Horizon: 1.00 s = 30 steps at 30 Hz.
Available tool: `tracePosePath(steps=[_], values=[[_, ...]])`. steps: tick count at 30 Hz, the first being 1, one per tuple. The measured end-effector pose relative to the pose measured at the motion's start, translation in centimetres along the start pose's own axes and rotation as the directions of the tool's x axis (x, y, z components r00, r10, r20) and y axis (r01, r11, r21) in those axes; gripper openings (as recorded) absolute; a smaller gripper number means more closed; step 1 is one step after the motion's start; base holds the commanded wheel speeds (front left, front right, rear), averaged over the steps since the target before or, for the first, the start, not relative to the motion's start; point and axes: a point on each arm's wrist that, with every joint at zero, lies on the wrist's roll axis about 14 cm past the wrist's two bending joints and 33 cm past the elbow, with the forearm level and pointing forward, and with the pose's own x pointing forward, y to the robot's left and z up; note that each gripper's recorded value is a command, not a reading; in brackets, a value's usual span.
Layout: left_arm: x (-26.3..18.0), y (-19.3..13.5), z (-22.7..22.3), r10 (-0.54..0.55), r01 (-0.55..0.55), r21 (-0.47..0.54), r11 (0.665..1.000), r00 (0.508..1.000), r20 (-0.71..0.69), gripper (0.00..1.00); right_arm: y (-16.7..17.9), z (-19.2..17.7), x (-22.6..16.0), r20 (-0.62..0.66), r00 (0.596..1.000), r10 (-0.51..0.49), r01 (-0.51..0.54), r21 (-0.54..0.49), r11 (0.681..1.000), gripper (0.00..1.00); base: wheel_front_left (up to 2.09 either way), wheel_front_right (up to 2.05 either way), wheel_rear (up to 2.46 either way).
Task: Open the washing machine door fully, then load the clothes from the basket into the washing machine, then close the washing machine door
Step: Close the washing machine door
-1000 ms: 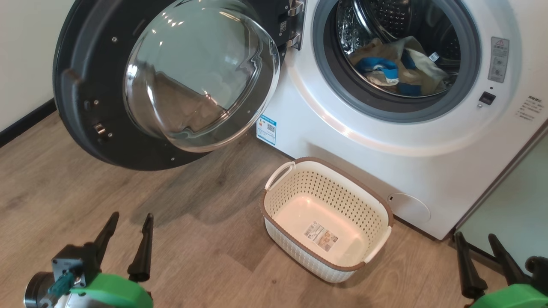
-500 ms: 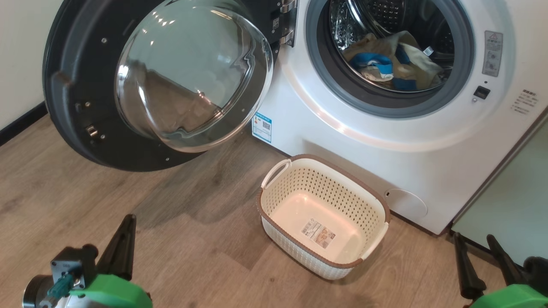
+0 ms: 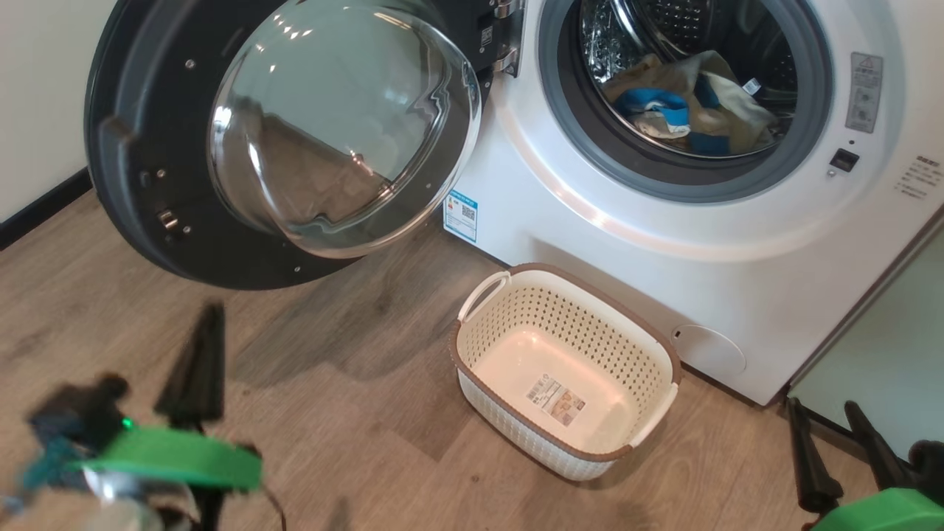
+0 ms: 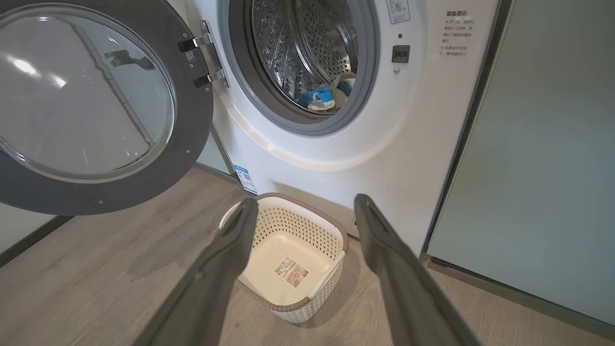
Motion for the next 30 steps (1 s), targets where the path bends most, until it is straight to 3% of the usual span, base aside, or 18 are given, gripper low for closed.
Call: tracePosePath(steps=[5,9,16,19,23,30], values=[[2.0,-0.2,7.6,-0.025,0.057,-0.126,0.990,0.970,0.242,0.00,0.2,0.0,0.3,-0.005,1.000,0.009,-0.009,0.000,1.000,1.00,0.00,0.00,0.00],[3.2,0.1,13.3,-0.065,0.122,-0.121,0.985,0.915,0.397,0.00,0.3,-0.1,0.5,-0.009,1.000,0.014,-0.014,0.002,1.000,1.00,0.00,0.00,0.00],[5.6,0.0,20.1,-0.122,0.198,-0.089,0.976,0.840,0.528,0.00,0.3,-0.5,0.7,-0.026,0.999,0.023,-0.023,0.005,1.000,1.00,0.00,0.00,0.00],[7.1,0.6,22.1,-0.104,0.253,-0.195,0.948,0.821,0.562,0.00,0.3,-0.8,0.9,-0.037,0.999,0.026,-0.026,0.009,1.000,1.00,0.00,0.00,0.00],[9.5,2.5,23.8,-0.049,0.263,-0.302,0.916,0.822,0.567,0.00,0.3,-1.1,1.1,-0.051,0.998,0.033,-0.033,0.007,0.999,1.00,0.00,0.00,0.00],[13.6,7.8,22.0,0.079,0.154,-0.474,0.867,0.896,0.436,0.00,-0.2,-1.7,1.0,-0.077,0.997,0.033,-0.033,0.000,0.999,1.00,0.00,0.00,0.00]])
